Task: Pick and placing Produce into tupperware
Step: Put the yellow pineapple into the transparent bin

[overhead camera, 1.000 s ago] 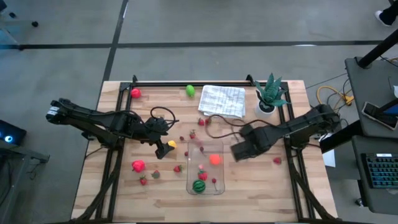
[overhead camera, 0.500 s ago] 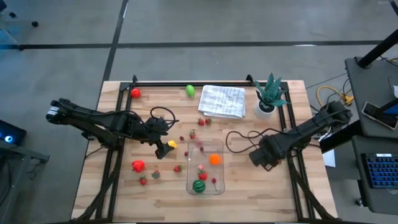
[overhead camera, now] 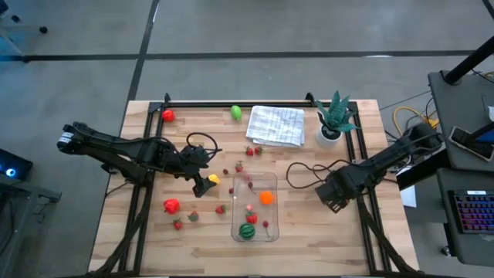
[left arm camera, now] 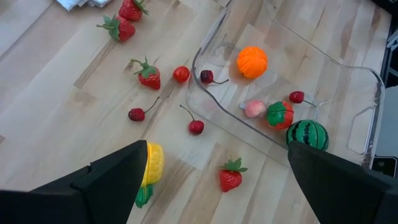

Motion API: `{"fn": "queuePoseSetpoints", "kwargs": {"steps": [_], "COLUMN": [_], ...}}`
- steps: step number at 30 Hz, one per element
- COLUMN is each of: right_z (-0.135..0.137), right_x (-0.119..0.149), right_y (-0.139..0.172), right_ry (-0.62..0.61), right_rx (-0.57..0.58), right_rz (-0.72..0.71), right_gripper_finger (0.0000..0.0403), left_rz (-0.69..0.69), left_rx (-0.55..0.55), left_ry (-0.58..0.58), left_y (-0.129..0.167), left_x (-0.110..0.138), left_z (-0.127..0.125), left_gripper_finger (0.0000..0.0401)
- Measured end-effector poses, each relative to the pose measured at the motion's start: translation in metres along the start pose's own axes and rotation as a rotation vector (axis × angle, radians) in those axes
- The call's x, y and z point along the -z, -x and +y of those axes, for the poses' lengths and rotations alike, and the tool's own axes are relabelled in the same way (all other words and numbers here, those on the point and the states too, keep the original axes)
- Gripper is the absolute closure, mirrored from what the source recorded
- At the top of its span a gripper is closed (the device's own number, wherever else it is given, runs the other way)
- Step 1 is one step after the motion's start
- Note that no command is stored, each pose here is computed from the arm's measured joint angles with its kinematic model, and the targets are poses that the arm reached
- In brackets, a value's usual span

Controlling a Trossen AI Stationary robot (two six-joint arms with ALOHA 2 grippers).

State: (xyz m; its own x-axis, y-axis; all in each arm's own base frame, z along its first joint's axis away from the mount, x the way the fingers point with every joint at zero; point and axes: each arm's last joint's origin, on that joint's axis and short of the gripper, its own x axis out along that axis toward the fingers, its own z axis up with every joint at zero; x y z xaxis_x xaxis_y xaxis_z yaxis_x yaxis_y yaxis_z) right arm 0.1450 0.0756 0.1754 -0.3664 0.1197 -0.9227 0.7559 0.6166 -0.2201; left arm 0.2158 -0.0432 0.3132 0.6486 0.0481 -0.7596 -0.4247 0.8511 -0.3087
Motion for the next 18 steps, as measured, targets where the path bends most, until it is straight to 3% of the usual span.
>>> {"fn": "queuePoseSetpoints", "kwargs": {"steps": [7,14,18], "right_z": [0.0035,0.0014,0.0040], "right_x": [-0.0007,0.0001,0.0005], "right_y": [0.0016,0.0016,0.0057], "right_ry": [-0.003,-0.395,-0.516], "right_rx": [-0.108,-0.108,-0.136], "right_rz": [-0.030,-0.008,0.000], "right_gripper_finger": [0.0170,0.0170,0.0170], "left_rz": [-0.003,-0.003,-0.002], "left_rx": [0.002,0.002,0.001], "left_ry": [0.000,0.000,-0.004], "left_y": [0.0000,0.0001,-0.0003], "left_x": [-0.0002,-0.0003,-0.0002], "left_z": [-0.0002,-0.0002,-0.0003], "left_gripper_finger": [0.0027,0.0027,0.0027]}}
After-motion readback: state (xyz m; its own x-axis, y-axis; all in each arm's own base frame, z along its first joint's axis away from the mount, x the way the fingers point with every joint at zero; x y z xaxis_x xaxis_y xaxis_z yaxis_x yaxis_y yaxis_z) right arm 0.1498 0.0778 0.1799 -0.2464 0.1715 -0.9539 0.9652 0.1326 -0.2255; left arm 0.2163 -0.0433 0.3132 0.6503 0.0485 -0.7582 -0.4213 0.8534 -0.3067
